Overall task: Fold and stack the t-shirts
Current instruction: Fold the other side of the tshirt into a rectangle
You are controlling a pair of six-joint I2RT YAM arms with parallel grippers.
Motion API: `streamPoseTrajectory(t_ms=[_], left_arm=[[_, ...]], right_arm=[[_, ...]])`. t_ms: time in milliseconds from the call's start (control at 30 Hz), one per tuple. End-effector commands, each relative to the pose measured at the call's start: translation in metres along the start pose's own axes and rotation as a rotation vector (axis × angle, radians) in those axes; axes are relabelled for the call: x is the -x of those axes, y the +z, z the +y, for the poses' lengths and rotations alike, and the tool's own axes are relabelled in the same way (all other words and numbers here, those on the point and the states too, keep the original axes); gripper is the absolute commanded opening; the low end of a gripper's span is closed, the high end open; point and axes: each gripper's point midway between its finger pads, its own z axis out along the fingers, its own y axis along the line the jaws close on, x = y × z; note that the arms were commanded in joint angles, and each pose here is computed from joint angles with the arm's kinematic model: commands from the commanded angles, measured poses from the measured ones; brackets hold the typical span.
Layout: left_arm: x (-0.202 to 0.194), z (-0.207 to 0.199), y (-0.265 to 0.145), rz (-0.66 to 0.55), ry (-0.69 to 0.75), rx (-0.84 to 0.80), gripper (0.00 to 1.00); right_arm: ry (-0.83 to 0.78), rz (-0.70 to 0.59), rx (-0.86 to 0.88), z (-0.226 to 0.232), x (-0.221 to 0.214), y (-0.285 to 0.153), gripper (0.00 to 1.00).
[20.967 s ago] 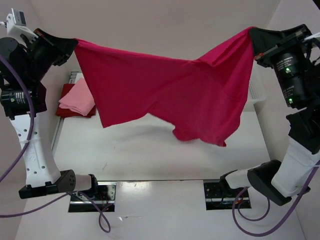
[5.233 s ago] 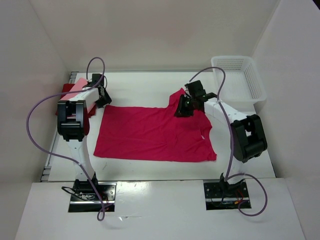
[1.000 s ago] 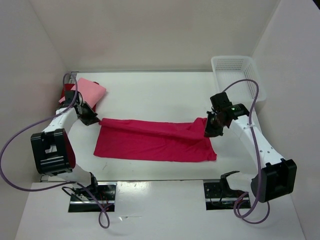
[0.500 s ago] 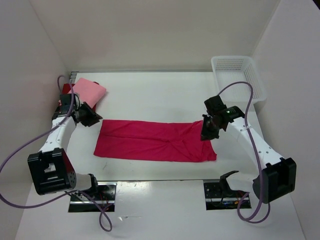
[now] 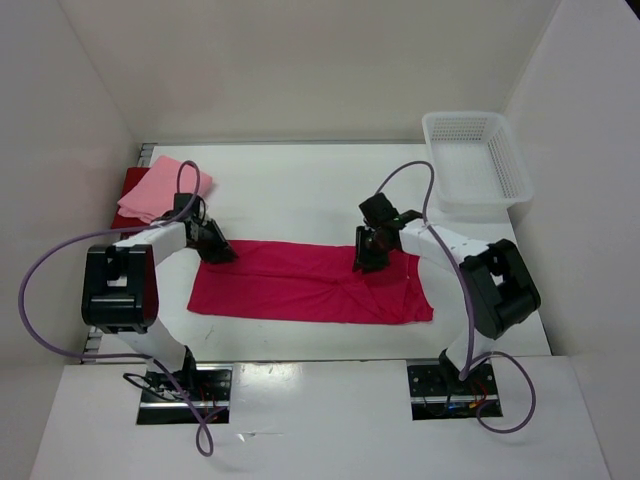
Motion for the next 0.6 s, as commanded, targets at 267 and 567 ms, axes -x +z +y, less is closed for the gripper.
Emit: streamPoseTrajectory(t_ms=[267,567], left_arm=[[-0.010,0.015,-0.006,0.013,-0.023,-0.008,0.26],[-0.024,0.020,-0.015,0.044,-0.018,0.011,0.26]], right_arm=[[-0.044,-0.063,-0.044,-0.001,0.000,0.012,0.29],[-0.079,0.021,-0.081,-0.014,-0.024,0.009,0.11]])
